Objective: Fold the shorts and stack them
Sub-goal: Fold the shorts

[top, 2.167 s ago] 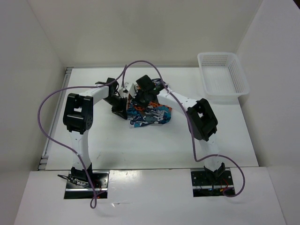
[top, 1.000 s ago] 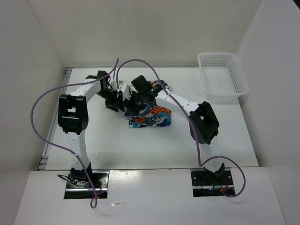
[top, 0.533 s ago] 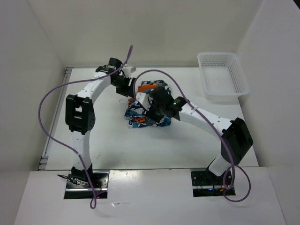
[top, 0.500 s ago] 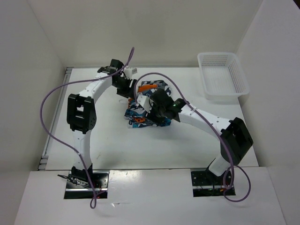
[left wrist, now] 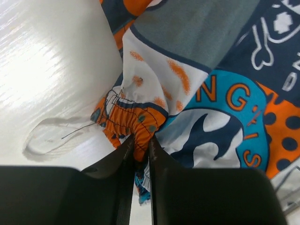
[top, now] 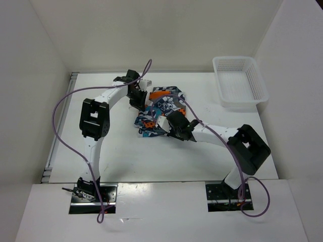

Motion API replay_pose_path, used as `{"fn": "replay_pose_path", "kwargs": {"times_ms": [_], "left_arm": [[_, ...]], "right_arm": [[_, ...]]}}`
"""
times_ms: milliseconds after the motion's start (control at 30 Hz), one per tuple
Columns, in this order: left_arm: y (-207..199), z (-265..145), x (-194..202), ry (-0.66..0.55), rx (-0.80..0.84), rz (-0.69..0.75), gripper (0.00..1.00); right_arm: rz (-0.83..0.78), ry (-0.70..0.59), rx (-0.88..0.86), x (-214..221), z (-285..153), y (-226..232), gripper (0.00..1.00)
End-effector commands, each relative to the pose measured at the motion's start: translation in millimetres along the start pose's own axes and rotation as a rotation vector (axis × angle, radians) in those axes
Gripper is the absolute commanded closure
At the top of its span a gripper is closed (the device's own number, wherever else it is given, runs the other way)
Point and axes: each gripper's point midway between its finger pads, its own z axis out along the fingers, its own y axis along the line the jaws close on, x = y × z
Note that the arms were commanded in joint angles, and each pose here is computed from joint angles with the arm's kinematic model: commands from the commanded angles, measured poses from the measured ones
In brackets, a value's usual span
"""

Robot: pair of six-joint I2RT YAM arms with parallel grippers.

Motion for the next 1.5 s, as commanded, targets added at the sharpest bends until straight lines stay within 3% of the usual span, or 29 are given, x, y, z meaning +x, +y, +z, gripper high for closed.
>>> {"fn": "replay_pose_path", "kwargs": {"times_ms": [0, 67, 100, 167, 400, 500, 633, 700, 733, 767, 833, 867, 900, 967, 1000, 1100, 1200, 1367, 1467], "left_arm": [[8, 10, -9, -0.016, -0.037, 0.019, 0.79], [11, 10, -11, -0.024, -0.056, 0.021, 0.82], [13, 10, -11, -0.023, -0.065, 0.021, 0.83], [21, 13, -11, -0.02, -0.103, 0.021, 0.88], [67, 9, -21, -0.053, -0.204, -0.026, 0.92], [64, 13, -14, -0.037, -0.177, -0.031, 0.92], [43, 12, -10, -0.035, -0.144, -0.004, 0.83], [42, 10, -9, -0.035, -0.144, -0.004, 0.76], [40, 11, -10, -0.036, -0.135, -0.004, 0.72], [39, 7, -12, -0.044, -0.136, -0.001, 0.67], [35, 2, -18, -0.063, -0.125, 0.005, 0.51], [31, -5, -26, -0.087, -0.113, 0.013, 0.48], [27, -15, -32, -0.104, -0.115, 0.019, 0.46], [22, -27, -38, -0.128, -0.107, 0.027, 0.4], [14, -41, -44, -0.152, -0.097, 0.036, 0.39], [-1, -74, -54, -0.212, -0.081, 0.059, 0.32], [-15, -98, -55, -0.251, -0.061, 0.075, 0.3], [-23, -127, -49, -0.291, -0.053, 0.079, 0.27], [-25, -136, -31, -0.274, -0.047, 0.066, 0.26]], "right_arm": [[0.061, -0.06, 0.148, -11, 9, -33, 0.77], [0.088, -0.071, 0.178, -12, 12, -42, 0.82], [0.104, -0.054, 0.187, -7, 14, -44, 0.94], [0.108, -0.074, 0.152, -11, 17, -42, 1.0], [-0.089, 0.017, 0.066, 26, 15, -19, 1.0], [-0.128, 0.014, 0.057, 30, 12, -16, 1.0], [-0.136, 0.0, 0.067, 23, 11, -22, 1.0], [-0.144, -0.019, 0.071, 13, 8, -27, 0.92], [-0.145, -0.024, 0.063, 11, 7, -27, 0.65], [-0.142, -0.035, 0.072, 3, 4, -33, 0.52], [-0.114, -0.038, 0.072, -3, -3, -36, 0.41], [-0.099, -0.069, 0.084, -14, -10, -43, 0.33], [-0.083, -0.103, 0.109, -23, -24, -51, 0.15], [-0.067, -0.19, 0.133, -41, -48, -64, 0.08], [-0.065, -0.293, 0.129, -59, -77, -67, 0.05], [-0.067, -0.483, 0.145, -84, -139, -75, 0.02], [-0.008, -0.573, 0.209, -92, -185, -89, 0.01], [0.234, -0.532, 0.355, -71, -203, -140, 0.01], [0.484, -0.464, 0.44, -27, -198, -185, 0.01]]}}
